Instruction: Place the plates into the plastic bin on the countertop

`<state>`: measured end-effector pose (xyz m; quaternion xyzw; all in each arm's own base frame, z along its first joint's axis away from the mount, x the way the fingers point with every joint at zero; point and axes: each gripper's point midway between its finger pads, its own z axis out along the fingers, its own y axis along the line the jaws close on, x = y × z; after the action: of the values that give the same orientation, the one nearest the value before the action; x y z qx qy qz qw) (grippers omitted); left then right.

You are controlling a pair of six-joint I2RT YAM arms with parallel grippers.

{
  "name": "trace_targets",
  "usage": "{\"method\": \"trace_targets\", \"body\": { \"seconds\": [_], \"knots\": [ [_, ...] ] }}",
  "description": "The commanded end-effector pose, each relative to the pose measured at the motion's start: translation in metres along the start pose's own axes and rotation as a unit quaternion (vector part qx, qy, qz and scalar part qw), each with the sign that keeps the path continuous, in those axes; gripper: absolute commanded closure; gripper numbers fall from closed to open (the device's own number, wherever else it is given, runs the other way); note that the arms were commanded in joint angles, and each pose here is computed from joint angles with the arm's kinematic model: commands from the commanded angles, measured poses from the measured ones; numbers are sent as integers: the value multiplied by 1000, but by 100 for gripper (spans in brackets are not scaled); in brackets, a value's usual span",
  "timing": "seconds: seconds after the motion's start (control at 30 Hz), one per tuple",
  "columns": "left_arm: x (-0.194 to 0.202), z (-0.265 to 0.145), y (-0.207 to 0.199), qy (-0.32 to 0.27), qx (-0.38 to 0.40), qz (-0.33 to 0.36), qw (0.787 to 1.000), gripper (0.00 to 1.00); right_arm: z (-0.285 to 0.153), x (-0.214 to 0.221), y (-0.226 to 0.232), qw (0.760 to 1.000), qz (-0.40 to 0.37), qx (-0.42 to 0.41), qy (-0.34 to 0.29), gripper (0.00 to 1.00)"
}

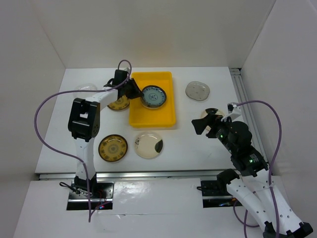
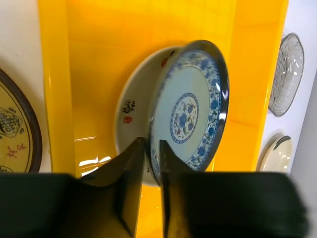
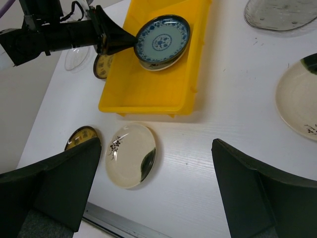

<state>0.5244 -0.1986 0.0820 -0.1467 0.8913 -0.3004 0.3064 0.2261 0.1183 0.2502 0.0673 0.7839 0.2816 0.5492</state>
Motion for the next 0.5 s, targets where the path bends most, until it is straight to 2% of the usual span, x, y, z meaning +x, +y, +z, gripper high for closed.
{"method": "trace_targets", "body": {
  "seconds": [0.0,0.03,0.07,0.1,0.13,0.27,0.3,0.33,0.4,0.47],
  "knots": [
    [-28,-14,-24,-38,27,11,999,65,-2,0,2,1000,1,-4,-1,0],
    [-28,-16,-30,-42,28,21,999,57,-2,-2,0,1000,5,4,-6,0],
    [-27,-16,-27,-40,21,19,999,30,-2,0,-5,1000,16,17,-4,0],
    [-34,-21,-32,-52,23,27,998,8,-2,-3,-13,999,21,41,-13,0],
    [-35,-22,-33,-51,22,27,998,1,-2,-2,-18,998,21,53,-14,0],
    [-34,-42,-49,-55,36,34,997,1,-8,4,-51,987,57,147,-17,0],
    [-39,-49,-54,-70,42,42,996,1,-12,0,-68,975,90,198,-43,0],
    [-30,-54,-57,-65,44,51,996,0,-17,-1,-76,969,102,219,-56,0],
    [-36,-85,-78,-89,60,68,992,0,-24,5,-98,950,129,272,-77,0],
    [-30,-102,-87,-98,69,75,990,0,-25,9,-109,941,142,293,-93,0]
  ]
}}
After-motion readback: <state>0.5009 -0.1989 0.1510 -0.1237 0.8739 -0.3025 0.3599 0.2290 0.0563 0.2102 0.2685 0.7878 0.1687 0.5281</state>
